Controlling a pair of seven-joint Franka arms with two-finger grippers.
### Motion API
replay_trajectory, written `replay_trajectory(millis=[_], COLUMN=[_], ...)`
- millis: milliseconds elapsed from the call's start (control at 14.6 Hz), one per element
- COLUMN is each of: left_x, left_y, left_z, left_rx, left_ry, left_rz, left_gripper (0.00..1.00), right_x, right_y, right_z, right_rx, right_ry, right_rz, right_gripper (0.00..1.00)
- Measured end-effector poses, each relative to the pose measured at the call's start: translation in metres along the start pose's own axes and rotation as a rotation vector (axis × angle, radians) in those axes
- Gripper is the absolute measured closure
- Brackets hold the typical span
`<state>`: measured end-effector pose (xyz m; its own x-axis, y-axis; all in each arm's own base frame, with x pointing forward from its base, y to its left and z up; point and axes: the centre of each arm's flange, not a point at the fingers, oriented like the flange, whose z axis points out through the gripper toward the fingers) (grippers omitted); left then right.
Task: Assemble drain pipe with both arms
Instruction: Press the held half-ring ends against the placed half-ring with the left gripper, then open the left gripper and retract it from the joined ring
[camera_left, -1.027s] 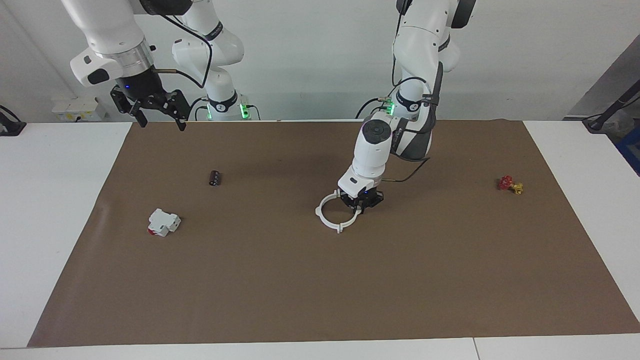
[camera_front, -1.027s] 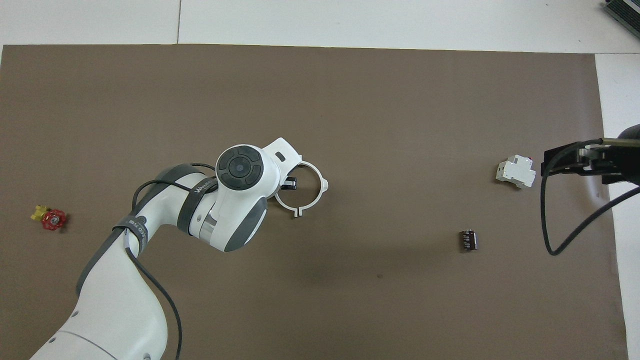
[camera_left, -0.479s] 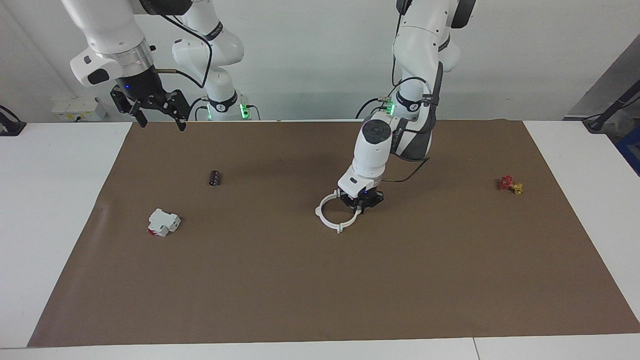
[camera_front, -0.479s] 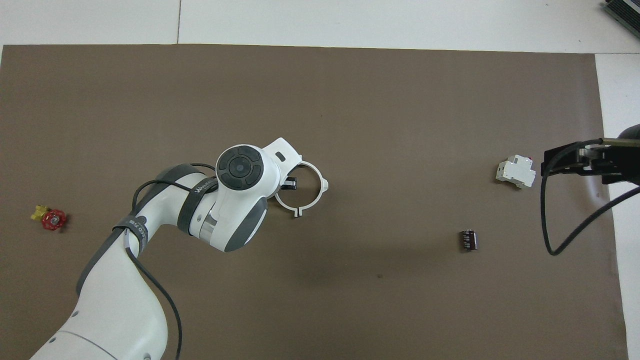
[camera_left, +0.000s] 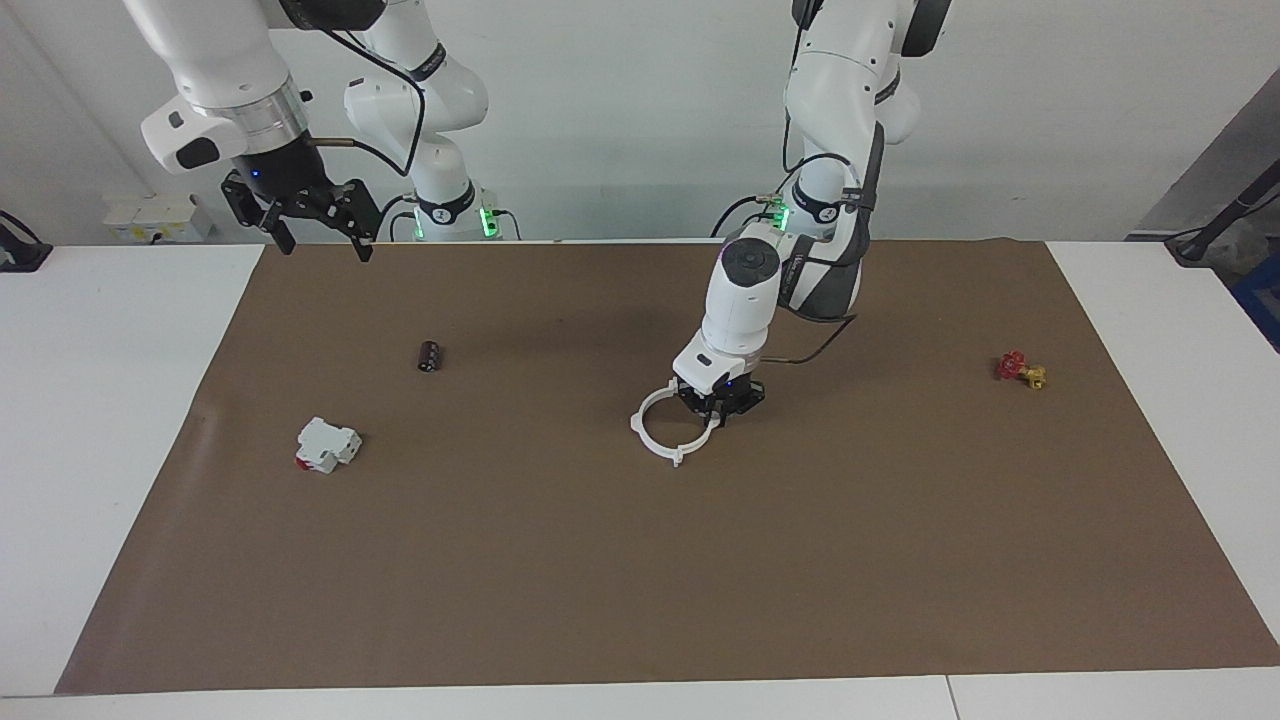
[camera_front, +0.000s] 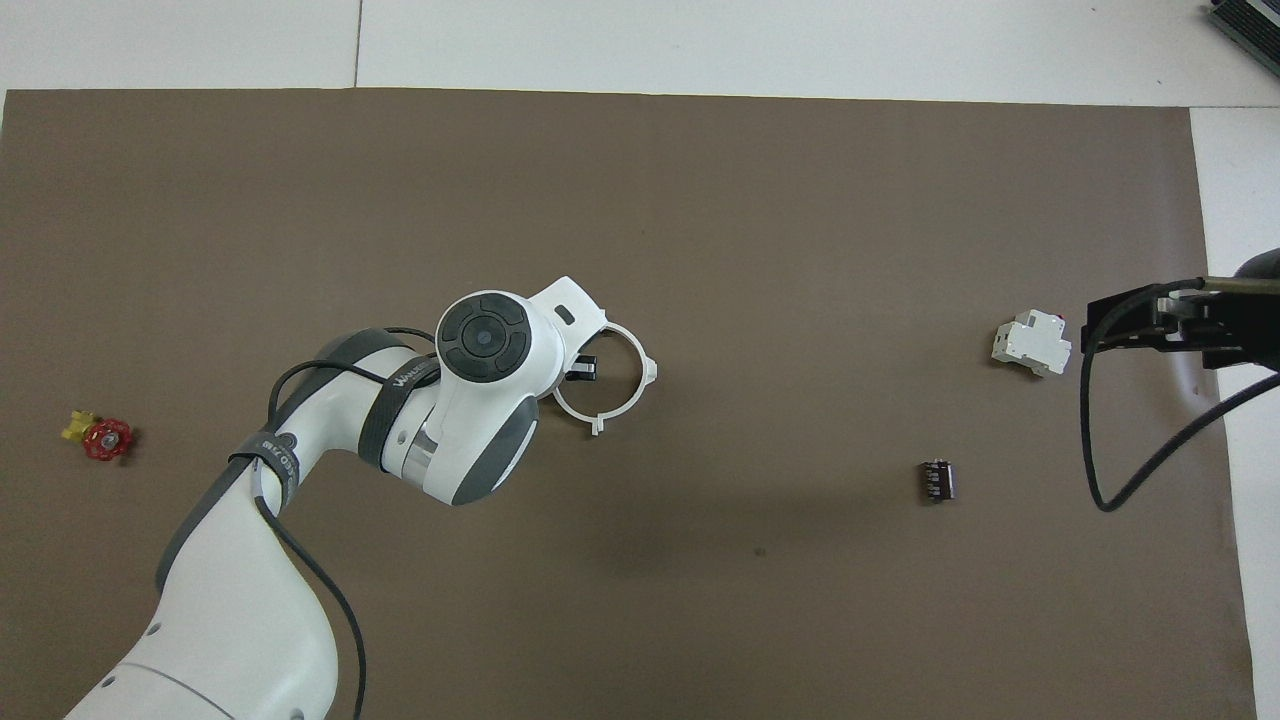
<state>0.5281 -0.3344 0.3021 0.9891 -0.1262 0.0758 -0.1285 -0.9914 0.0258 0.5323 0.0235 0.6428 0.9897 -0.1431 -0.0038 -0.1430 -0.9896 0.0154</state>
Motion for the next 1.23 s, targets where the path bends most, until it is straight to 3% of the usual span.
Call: replay_trajectory(millis=[411,890,1232], left_x=[0.001,0.009,0.025], left_y=[0.004,0.004,-0.02], left_z=[-0.003,-0.011,-0.032], left_rx=[-0.008,-0.021,-0.018], left_ry=[0.014,0.047,0.068], left_rz=[0.004,-0.004,-0.037], left_gripper=[0.76,0.0,0.0], right_x=[0.0,0.0,0.0], right_y=[-0.001,-0.001,0.0], right_z=[0.0,0.0,0.0], right_rx=[0.0,0.0,0.0], right_ry=[0.0,0.0,0.0], right_rz=[-0.034,-0.034,-0.031], right_gripper=[0.0,0.0,0.0])
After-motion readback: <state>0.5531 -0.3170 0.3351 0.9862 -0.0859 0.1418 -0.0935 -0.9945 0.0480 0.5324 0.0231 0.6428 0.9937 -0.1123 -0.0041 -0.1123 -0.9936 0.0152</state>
